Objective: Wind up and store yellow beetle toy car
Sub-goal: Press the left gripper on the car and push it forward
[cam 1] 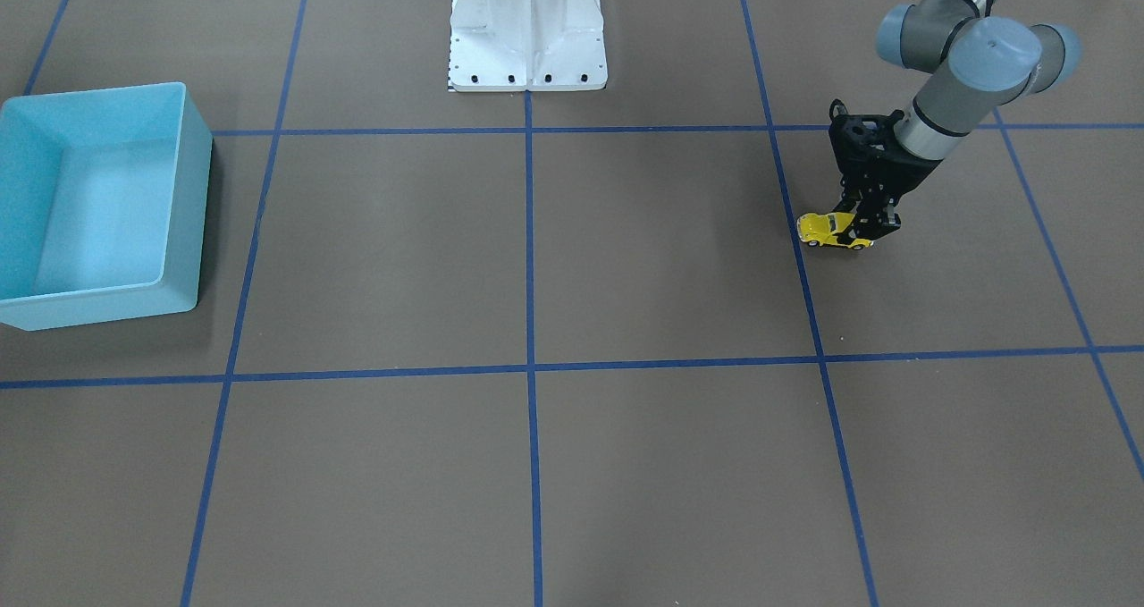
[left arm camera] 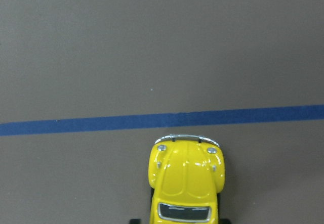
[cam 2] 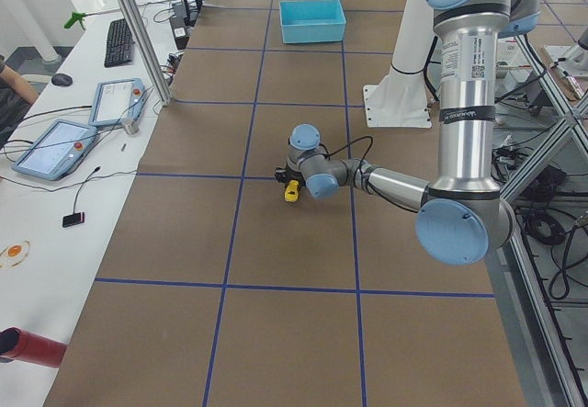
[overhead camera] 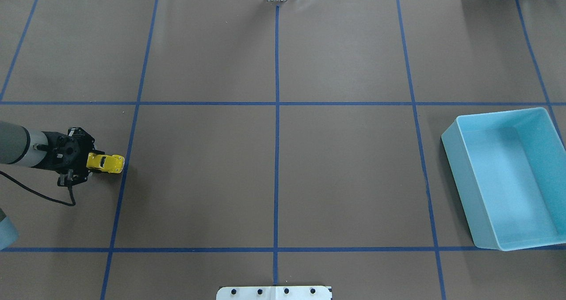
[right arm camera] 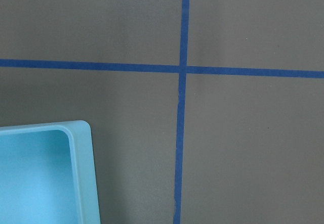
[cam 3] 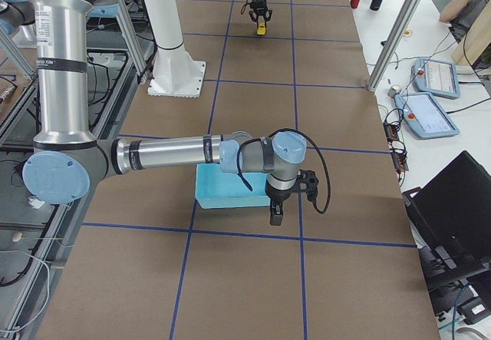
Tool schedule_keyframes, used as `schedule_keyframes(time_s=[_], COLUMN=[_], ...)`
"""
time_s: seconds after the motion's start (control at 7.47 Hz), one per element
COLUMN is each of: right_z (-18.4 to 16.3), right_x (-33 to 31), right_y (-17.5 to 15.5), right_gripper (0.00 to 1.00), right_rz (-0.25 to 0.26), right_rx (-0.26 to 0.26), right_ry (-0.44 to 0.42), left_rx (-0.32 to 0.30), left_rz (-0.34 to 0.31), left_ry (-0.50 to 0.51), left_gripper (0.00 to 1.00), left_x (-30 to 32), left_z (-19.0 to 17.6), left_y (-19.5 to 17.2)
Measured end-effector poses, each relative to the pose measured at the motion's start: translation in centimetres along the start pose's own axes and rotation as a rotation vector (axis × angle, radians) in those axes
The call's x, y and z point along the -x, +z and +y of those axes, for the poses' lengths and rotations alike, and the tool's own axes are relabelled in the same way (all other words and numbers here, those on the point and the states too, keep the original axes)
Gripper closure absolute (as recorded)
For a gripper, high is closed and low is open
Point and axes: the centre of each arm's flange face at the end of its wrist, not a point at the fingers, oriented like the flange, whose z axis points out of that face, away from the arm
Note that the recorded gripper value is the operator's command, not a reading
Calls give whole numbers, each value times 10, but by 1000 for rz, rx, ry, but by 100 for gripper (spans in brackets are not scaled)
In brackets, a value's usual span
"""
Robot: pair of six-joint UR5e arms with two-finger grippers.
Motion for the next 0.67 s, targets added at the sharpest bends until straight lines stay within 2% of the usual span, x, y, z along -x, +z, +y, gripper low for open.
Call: schedule_keyframes(time_s=[0.13, 0.4, 0.67], right_z=[0, 0, 0], right_x=[0, 0, -1], right_y=[0, 0, 0], right_gripper=[0, 0, 0], right_rz=[0, 0, 0], right_rx=[0, 0, 0], right_ry=[0, 0, 1], left_rx=[-47, -118, -149], left_rz=[-22, -32, 12], left_ry=[-42, -107, -112], left_gripper=[91, 91, 91], left_x=[-1, -4, -9], left_z=[-4, -11, -14], left_y=[-5, -10, -6])
